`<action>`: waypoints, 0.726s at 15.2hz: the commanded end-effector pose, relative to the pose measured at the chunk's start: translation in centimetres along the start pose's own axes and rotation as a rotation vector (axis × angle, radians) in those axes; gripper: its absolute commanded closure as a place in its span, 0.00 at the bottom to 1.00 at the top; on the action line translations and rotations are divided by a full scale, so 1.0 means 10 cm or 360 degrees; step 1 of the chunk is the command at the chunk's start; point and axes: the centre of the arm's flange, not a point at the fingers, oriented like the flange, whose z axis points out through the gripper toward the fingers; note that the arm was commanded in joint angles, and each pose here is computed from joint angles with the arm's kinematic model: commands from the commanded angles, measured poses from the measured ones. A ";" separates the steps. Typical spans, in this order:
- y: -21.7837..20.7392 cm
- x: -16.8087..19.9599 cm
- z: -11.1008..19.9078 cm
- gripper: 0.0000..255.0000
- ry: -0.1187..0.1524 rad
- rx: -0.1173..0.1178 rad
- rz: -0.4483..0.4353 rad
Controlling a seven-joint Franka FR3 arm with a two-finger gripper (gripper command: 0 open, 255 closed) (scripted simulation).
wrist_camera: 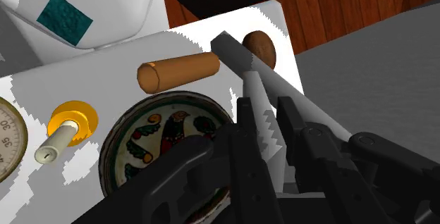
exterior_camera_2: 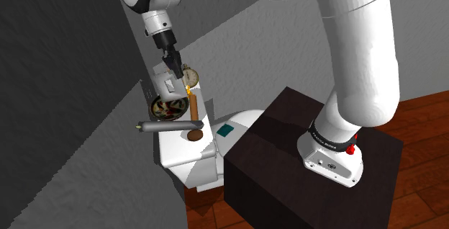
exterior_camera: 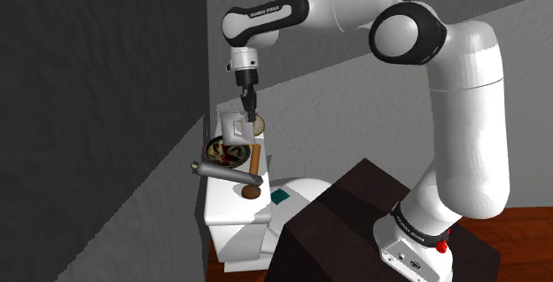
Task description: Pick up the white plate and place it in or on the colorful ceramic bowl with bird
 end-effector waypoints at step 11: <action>0.49 0.36 -0.05 1.00 -0.0001 0.0000 0.0000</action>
